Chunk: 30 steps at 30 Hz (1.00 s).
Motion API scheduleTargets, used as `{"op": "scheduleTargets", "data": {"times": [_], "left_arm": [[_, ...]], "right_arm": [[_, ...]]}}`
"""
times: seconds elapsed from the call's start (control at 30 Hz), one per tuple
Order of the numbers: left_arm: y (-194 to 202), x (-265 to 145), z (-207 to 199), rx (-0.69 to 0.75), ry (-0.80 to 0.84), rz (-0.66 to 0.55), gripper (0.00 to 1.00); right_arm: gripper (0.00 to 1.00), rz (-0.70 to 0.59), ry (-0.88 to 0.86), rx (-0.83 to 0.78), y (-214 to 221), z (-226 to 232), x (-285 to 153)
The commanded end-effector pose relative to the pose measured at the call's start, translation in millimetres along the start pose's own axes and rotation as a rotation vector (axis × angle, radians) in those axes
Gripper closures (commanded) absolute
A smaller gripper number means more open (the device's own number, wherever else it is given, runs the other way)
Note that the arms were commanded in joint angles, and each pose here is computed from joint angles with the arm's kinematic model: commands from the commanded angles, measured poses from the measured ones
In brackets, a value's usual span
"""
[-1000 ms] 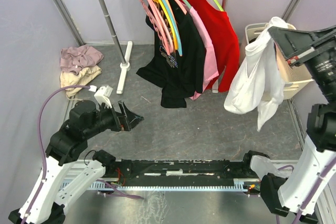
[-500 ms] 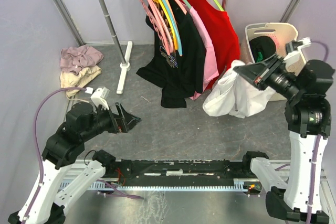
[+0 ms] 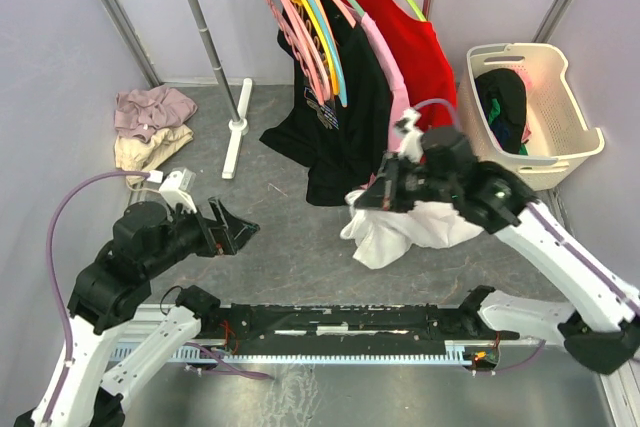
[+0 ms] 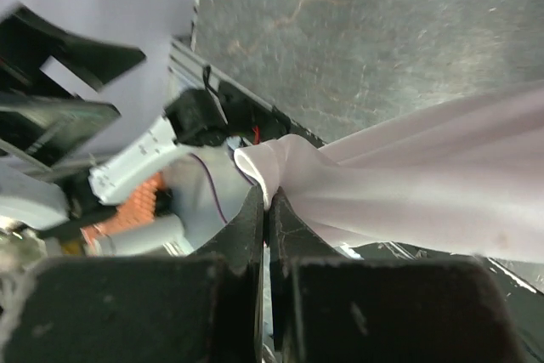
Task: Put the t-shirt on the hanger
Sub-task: Place the T-shirt at the center of the board.
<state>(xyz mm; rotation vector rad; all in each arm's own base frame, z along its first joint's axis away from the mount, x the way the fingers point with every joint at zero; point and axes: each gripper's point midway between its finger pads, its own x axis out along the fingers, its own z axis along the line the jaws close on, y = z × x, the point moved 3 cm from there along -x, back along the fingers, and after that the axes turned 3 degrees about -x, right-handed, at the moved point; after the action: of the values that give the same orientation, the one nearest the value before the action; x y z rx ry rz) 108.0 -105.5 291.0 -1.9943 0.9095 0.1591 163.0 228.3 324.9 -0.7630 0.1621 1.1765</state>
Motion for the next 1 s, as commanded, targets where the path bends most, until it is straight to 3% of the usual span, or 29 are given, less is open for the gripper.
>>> {"op": "scheduleTargets", "data": {"times": [0.0, 0.3, 0.33, 0.43, 0.6, 0.77, 0.97], "left_arm": [[-9, -16, 0, 0.009, -0.022, -0.058, 0.00], [-12, -39, 6, 0.001, -0.071, -0.107, 0.01], [-13, -40, 7, 0.001, -0.074, -0.111, 0.01], [-15, -43, 7, 0.002, -0.085, -0.122, 0.01], [-17, -37, 8, 0.022, -0.108, -0.098, 0.00], [-19, -22, 4, 0.043, -0.099, -0.052, 0.00], [-8, 17, -1, 0.056, -0.046, 0.071, 0.00]], "right_arm": [[0.99, -0.023, -0.011, -0.190, 10, 49, 35], [0.99, 0.111, -0.044, -0.341, 52, 112, 103], [0.95, 0.122, -0.040, -0.350, 54, 113, 108], [0.53, 0.152, 0.014, -0.383, 58, 106, 110], [0.29, 0.075, 0.232, -0.445, 41, 66, 77], [0.26, 0.004, 0.540, -0.448, 31, -7, 30], [0.28, -0.039, 0.785, -0.292, 30, -110, -12]]}}
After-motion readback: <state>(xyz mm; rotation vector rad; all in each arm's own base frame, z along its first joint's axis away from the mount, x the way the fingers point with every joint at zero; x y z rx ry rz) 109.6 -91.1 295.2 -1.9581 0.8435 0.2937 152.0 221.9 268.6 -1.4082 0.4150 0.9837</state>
